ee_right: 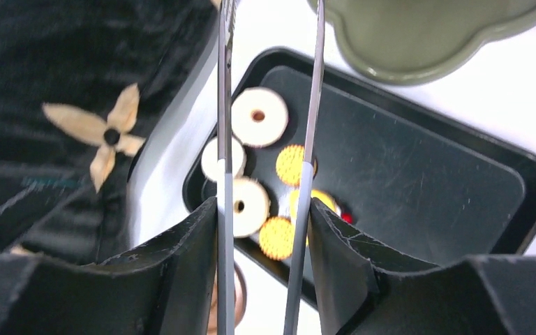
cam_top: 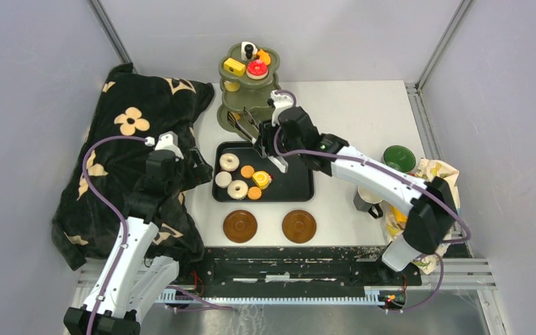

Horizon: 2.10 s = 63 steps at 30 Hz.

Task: Serve the afternoon tea

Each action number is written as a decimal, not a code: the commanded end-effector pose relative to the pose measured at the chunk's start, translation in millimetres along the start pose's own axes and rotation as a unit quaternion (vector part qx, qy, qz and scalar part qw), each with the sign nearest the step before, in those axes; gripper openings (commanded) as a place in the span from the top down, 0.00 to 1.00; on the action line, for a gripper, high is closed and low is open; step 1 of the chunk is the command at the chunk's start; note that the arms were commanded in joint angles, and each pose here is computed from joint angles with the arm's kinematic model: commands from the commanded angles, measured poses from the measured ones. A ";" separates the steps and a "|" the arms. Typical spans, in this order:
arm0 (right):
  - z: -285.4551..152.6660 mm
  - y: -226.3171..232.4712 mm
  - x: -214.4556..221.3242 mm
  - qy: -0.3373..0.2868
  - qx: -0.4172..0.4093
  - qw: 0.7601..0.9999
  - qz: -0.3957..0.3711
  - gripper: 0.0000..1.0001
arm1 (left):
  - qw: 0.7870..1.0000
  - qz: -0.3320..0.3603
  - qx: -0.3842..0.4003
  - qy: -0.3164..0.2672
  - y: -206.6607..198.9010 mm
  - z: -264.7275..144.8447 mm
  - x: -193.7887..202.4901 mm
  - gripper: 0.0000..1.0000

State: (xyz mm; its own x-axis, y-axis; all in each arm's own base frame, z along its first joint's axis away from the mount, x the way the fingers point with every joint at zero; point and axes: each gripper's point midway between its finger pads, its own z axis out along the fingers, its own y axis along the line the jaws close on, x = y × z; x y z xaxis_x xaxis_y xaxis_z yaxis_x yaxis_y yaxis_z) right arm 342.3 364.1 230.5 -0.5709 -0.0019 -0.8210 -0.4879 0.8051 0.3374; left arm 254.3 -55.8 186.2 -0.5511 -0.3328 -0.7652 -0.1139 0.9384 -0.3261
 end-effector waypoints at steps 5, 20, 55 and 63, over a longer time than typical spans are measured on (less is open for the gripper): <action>-81.3 17.3 38.0 0.010 -0.020 0.999 -0.037 0.48 | 1.000 -0.009 0.021 -0.010 -9.8 5.9 -5.2 0.01; -116.5 -28.4 131.1 0.131 0.048 0.989 -0.053 0.47 | 0.999 0.029 -0.017 -0.012 1.1 1.5 -19.1 0.01; -69.0 -11.0 138.8 0.141 0.032 0.989 -0.042 0.53 | 1.000 0.017 0.013 0.001 -7.8 8.6 -7.4 0.01; -83.4 -11.4 120.4 0.116 0.037 0.992 -0.043 0.82 | 1.000 0.016 0.014 0.003 -7.8 9.7 -5.6 0.01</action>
State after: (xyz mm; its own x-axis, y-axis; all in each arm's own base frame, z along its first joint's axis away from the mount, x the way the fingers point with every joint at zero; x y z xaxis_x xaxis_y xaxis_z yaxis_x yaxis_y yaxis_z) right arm 211.0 295.4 116.0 -0.7365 -0.2866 -0.6127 -0.4924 0.8482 0.1952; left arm 259.1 -59.4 178.1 -0.5889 -0.3244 -0.7402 -0.1160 0.9403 -0.3199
